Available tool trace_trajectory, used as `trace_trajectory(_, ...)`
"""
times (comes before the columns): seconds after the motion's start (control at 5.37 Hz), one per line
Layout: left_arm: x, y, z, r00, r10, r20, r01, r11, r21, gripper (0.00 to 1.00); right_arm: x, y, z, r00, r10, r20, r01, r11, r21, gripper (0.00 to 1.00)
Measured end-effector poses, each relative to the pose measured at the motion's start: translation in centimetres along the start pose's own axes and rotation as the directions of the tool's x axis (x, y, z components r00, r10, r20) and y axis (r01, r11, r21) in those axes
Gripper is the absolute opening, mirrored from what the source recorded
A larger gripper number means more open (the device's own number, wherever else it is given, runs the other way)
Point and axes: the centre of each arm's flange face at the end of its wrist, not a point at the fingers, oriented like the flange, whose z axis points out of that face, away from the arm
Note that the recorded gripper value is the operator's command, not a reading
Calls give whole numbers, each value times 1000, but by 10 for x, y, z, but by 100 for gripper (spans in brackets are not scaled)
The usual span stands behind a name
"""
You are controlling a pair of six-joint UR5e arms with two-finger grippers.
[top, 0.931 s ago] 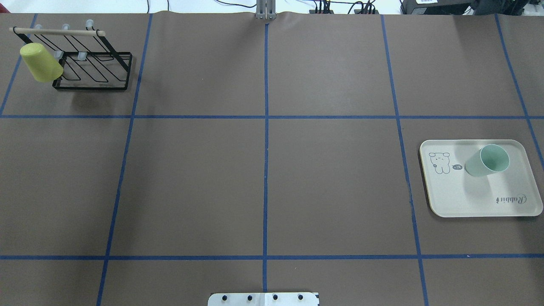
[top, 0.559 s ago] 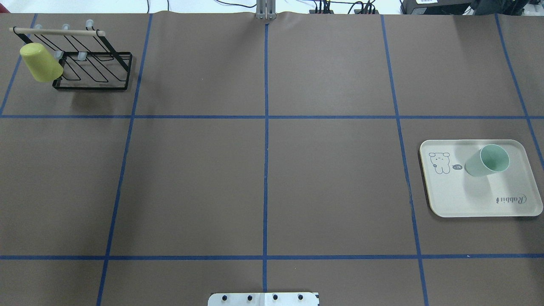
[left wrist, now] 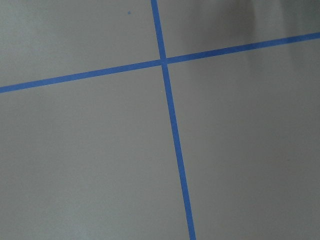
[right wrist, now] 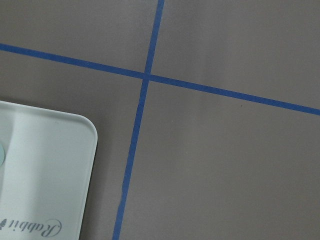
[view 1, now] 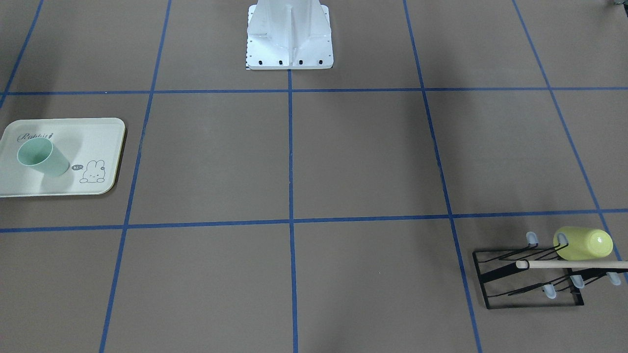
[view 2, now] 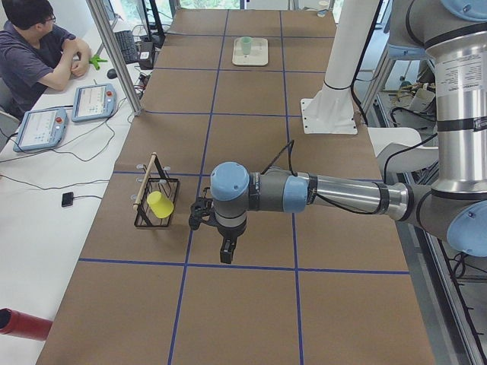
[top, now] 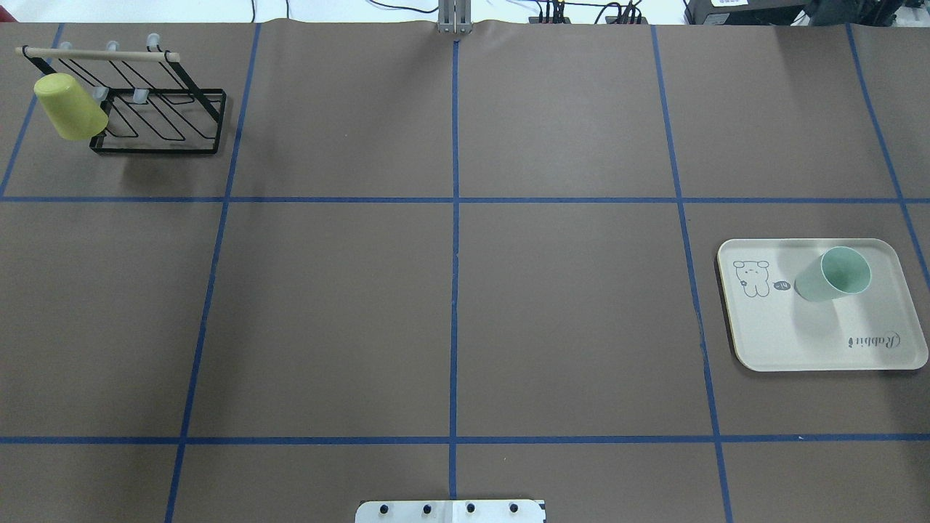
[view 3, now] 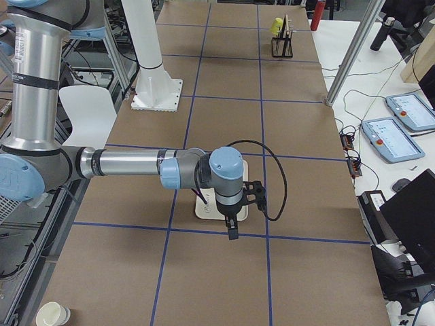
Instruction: Left arm grabs green cup and hands to right arm on tray
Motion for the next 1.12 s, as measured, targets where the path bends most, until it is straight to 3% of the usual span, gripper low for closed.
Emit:
trace_trajectory(0.56, -4, -1, -3, 998, 5, 61, -5, 1000, -3, 100, -1, 0, 0, 1000, -1, 3, 1, 1000, 1, 100)
trace_trajectory(1.12, -3, -1, -4, 998, 8, 68, -8, 1000, -1, 100, -1, 0, 0, 1000, -1, 3, 1, 1000, 1, 100)
